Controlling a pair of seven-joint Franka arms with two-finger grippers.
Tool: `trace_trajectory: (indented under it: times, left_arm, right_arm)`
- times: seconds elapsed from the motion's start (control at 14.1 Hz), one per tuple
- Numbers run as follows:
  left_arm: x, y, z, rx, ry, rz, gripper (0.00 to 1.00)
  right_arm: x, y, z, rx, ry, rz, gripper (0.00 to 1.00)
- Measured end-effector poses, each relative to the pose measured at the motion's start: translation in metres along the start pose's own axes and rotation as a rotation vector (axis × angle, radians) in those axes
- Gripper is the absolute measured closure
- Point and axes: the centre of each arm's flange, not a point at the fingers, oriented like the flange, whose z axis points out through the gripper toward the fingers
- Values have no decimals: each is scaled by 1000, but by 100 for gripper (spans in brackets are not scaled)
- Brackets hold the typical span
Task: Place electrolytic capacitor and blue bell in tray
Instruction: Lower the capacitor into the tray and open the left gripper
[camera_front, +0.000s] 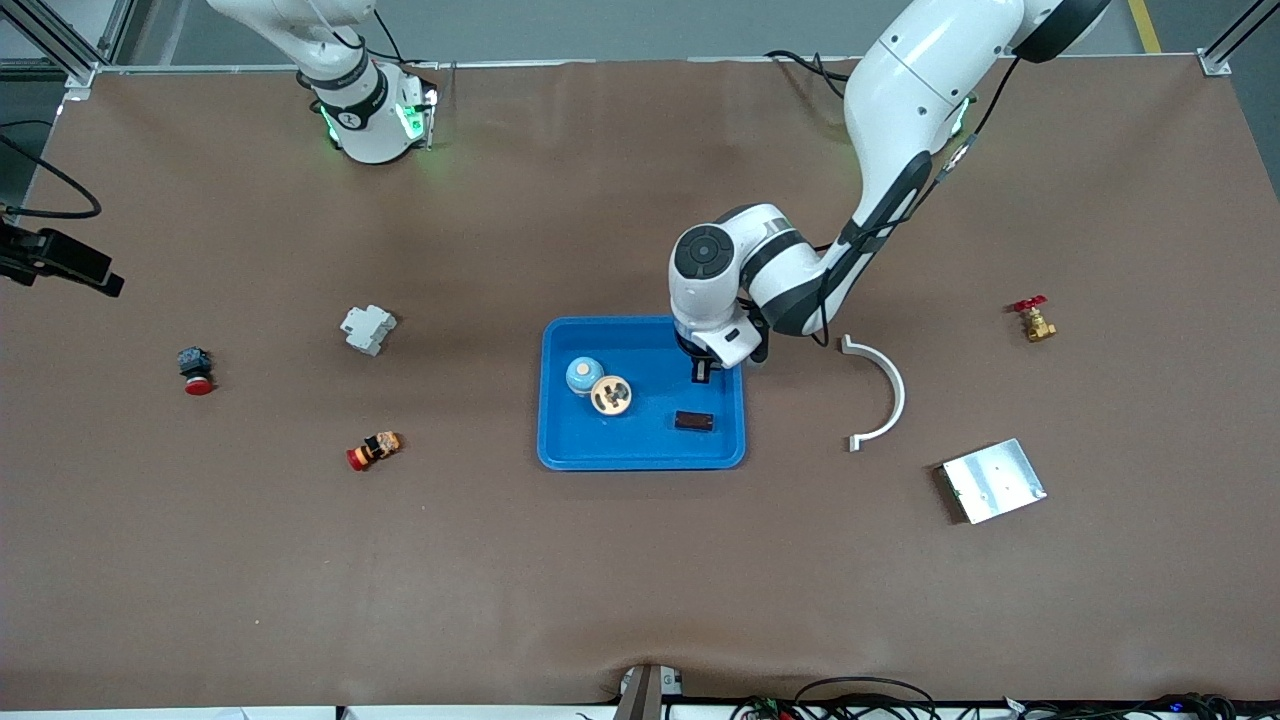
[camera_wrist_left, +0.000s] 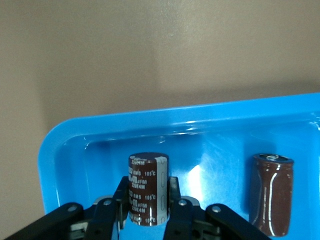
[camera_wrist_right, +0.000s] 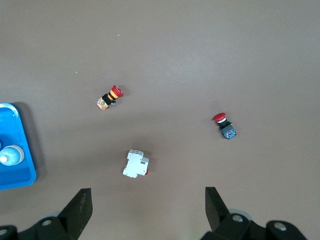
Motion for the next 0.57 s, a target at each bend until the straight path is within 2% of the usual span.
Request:
trace_trajectory:
  times: [0.57]
  left_arm:
    - [-2, 0, 11, 5, 12, 0, 66]
  right_arm:
    - [0, 4, 0, 0, -1, 7, 0]
